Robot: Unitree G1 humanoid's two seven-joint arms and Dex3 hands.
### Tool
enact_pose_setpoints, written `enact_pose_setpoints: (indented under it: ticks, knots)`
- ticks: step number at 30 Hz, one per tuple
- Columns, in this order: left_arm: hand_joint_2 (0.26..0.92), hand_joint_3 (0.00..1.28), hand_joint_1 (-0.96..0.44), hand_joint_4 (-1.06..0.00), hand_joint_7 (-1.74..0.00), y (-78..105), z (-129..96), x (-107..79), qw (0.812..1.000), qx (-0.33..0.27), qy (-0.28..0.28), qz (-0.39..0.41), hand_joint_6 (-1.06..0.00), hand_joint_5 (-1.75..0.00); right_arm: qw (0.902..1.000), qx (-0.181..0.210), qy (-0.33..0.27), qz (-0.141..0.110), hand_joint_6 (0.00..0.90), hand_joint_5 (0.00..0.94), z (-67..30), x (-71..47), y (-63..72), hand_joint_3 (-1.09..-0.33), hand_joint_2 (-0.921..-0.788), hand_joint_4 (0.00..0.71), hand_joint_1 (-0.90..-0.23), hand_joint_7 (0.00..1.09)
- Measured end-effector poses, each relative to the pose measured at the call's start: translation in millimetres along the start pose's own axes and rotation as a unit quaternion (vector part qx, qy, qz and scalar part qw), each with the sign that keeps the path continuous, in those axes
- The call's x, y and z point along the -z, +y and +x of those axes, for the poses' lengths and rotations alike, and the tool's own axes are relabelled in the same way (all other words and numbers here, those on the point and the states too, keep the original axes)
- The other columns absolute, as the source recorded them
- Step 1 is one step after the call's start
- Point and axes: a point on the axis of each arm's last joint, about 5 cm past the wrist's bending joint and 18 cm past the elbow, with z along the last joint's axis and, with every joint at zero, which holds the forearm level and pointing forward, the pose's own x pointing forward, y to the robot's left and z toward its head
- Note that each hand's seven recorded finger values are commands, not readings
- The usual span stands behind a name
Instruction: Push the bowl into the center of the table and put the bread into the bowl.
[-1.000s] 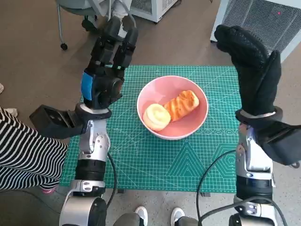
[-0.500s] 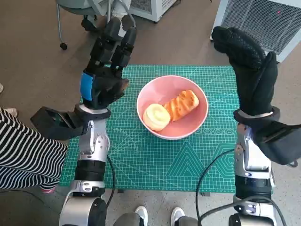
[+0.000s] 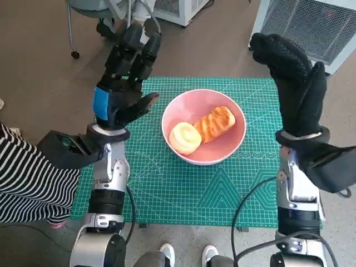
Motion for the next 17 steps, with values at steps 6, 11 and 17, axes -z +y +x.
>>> enact_pose_setpoints:
  ticks: [6, 11, 17]
  knots:
    - [0.921, 0.09, -0.16, -0.31, -0.15, -0.6, -0.6, 0.6, 1.000, 0.002, 0.001, -0.002, -0.36, -0.03, 1.0000, 0.001, -0.002, 0.003, 0.118, 0.002, -0.3, 0.4, 1.4, -0.727, -0.921, 0.205, -0.718, 0.40]
    - [0.921, 0.09, -0.15, -0.30, -0.16, -1.0, -2.5, 1.7, 1.000, 0.001, 0.003, -0.003, -0.37, -0.03, 1.0000, 0.003, -0.003, 0.006, 0.122, 0.004, -1.4, 1.2, 2.9, -0.728, -0.921, 0.209, -0.714, 0.40]
    - [0.921, 0.10, -0.16, -0.33, -0.18, -1.3, -5.7, 2.8, 1.000, -0.007, 0.008, -0.001, -0.40, -0.03, 1.0000, 0.006, -0.001, 0.006, 0.124, 0.004, -3.0, 1.7, 2.1, -0.728, -0.921, 0.211, -0.713, 0.40]
